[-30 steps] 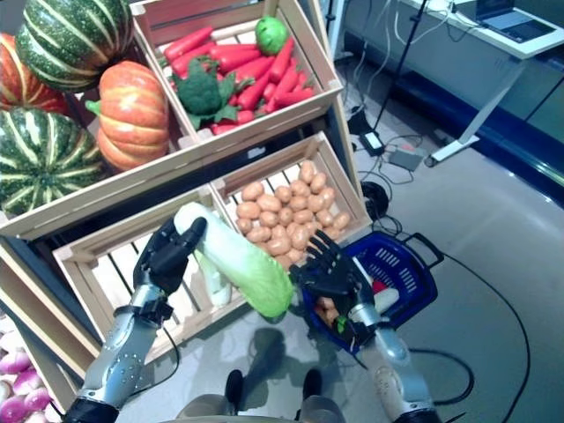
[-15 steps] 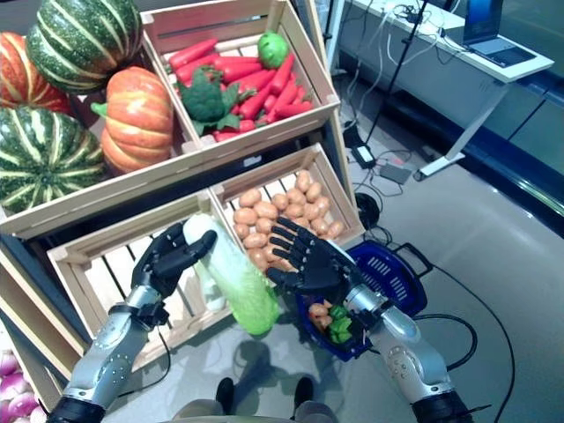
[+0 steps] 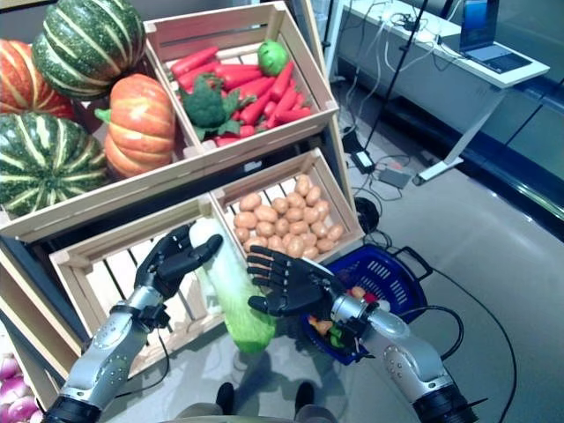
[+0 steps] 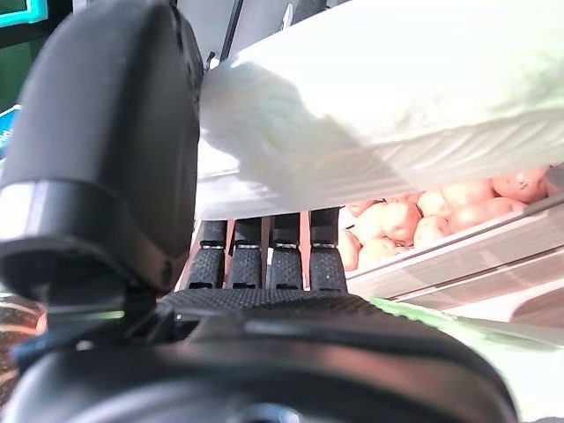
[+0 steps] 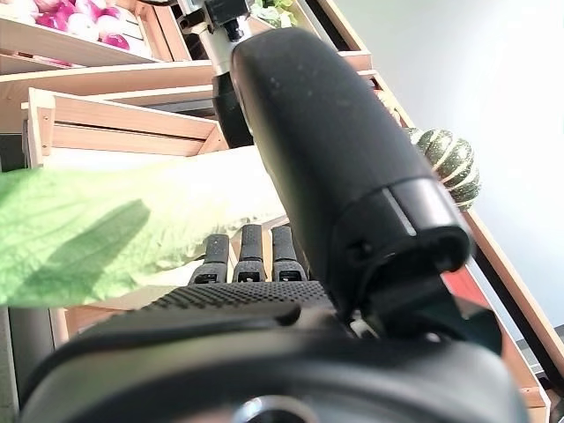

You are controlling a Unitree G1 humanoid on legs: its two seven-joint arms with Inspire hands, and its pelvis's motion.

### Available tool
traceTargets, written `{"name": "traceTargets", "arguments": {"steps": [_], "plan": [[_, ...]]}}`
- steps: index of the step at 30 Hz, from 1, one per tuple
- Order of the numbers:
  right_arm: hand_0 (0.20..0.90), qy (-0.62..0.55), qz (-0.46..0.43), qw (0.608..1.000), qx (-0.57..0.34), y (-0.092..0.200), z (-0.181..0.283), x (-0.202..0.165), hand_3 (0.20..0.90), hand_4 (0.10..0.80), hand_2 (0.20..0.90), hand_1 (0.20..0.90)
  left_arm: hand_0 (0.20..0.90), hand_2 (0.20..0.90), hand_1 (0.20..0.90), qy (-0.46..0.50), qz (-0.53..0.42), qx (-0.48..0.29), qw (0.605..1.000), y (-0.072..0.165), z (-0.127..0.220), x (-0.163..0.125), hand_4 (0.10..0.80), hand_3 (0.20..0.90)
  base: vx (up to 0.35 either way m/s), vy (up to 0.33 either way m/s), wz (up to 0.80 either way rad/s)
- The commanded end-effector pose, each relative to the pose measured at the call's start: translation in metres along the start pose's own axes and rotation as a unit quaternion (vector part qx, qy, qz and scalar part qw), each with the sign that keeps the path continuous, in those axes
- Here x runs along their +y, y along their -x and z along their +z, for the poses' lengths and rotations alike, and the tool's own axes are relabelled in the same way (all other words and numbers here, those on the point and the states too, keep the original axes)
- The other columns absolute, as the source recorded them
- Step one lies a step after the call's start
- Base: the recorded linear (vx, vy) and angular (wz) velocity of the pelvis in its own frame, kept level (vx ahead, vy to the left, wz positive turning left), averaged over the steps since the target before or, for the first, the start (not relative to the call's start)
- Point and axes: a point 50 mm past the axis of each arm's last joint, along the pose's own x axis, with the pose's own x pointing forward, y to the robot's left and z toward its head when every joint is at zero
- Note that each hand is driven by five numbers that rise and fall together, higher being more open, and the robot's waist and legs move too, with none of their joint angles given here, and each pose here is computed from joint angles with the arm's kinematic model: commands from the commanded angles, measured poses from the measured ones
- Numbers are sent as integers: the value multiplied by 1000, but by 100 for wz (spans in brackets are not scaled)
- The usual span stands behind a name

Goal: Put vegetables into the basket

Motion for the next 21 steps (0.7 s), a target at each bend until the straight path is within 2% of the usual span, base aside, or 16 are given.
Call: {"name": "traceTargets", "arguments": {"steps": [1,12,21], "plan": [[900,36,105,994,-6,-15,19,26,900,800,900,900,300,300,300,3,-149,-161,976,-22,68,-48,400,300,0,0,0],[900,43,79,996,17,-18,11,22,900,800,900,900,300,300,300,1,-198,-164,966,-22,71,-62,400,300,1,0,0],[900,39,-22,999,-1,-19,7,14,900,800,900,900,300,300,300,-13,-190,-168,967,-20,71,-61,400,300,0,0,0]]}}
